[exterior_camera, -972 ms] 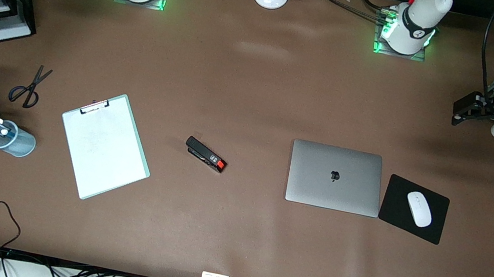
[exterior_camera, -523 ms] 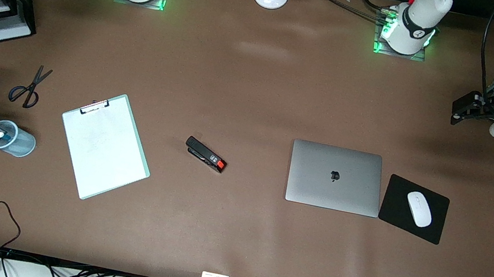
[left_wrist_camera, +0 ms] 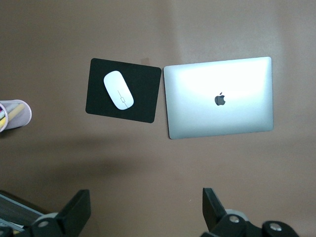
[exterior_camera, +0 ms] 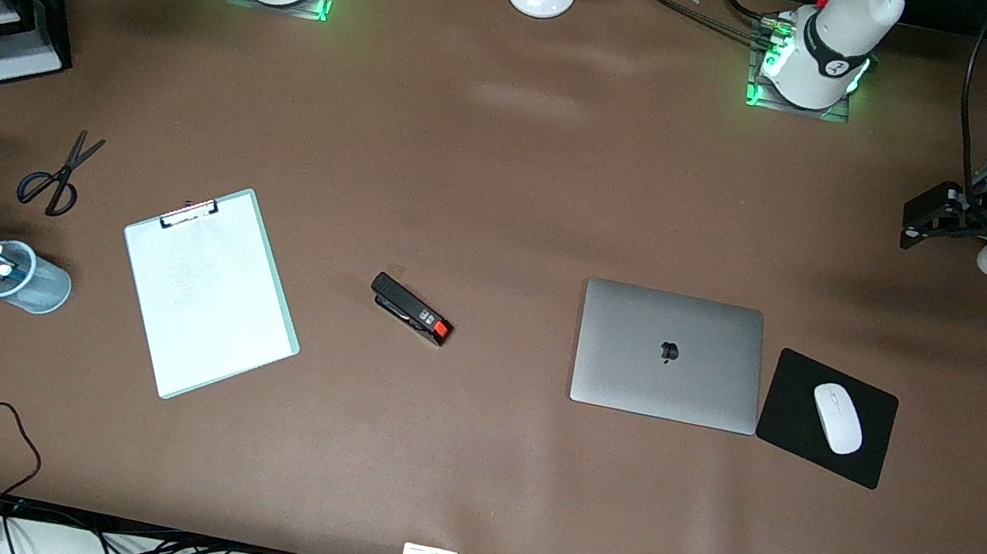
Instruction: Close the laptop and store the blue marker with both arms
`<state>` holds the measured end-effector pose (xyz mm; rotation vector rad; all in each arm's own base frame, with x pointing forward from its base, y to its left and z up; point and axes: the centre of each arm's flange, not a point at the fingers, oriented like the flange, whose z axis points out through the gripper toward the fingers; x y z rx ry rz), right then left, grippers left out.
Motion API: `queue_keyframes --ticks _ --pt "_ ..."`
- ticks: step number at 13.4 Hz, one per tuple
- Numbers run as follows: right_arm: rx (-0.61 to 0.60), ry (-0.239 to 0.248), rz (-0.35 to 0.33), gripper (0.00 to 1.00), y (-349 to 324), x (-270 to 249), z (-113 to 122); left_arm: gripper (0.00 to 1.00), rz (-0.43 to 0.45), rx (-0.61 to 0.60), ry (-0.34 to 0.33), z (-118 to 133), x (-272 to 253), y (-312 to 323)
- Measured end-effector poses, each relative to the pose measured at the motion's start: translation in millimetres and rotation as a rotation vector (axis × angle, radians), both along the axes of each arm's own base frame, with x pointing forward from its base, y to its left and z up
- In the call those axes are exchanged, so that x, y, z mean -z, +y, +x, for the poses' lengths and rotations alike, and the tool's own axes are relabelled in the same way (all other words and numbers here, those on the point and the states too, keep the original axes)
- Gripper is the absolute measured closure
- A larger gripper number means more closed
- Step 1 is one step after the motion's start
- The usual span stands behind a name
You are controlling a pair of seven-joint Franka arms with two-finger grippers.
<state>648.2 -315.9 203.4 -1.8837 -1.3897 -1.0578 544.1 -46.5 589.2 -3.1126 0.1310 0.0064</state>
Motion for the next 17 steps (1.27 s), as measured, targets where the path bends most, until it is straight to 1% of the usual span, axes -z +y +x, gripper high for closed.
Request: queue_keyframes --ticks 1,2,4,6,7,8,9,10,13,16,17 --pt "-0.009 0.006 -0.004 0.81 0 1 -1 0.00 0.000 -0.001 0.000 0 0 1" --pt "-0.017 0.015 -0.002 0.75 1 1 -2 0.00 0.000 -0.003 0.002 0 0 2" --pt "-0.015 0.040 0.005 0.55 2 0 -2 0.00 0.001 -0.006 0.013 -1 1 3" --pt "-0.019 0.062 -0.009 0.35 0 -9 -1 0.00 0.001 -0.007 0.019 -2 2 4" --pt "-0.025 0.089 -0.009 0.23 0 -16 -1 0.00 0.001 -0.007 0.020 -2 2 4" --pt "-0.030 0.127 -0.008 0.11 0 -25 -3 0.00 0.001 -0.008 0.020 -2 2 4" --pt "-0.033 0.162 -0.010 0.02 0 -37 -4 0.00 0.001 -0.008 0.020 -2 2 4" --pt "-0.035 0.189 -0.018 0.00 -2 -52 -4 0.00 0.001 -0.008 0.020 -2 2 4" --pt "-0.043 0.265 -0.050 0.00 2 -116 4 0.00 0.001 -0.008 0.021 -2 2 4" --pt "-0.057 0.308 -0.082 0.00 19 -170 15 0.00 0.001 -0.011 0.021 -2 2 6" --pt "-0.060 0.328 -0.106 0.00 29 -185 18 0.00 0.001 -0.012 0.021 -2 2 6"
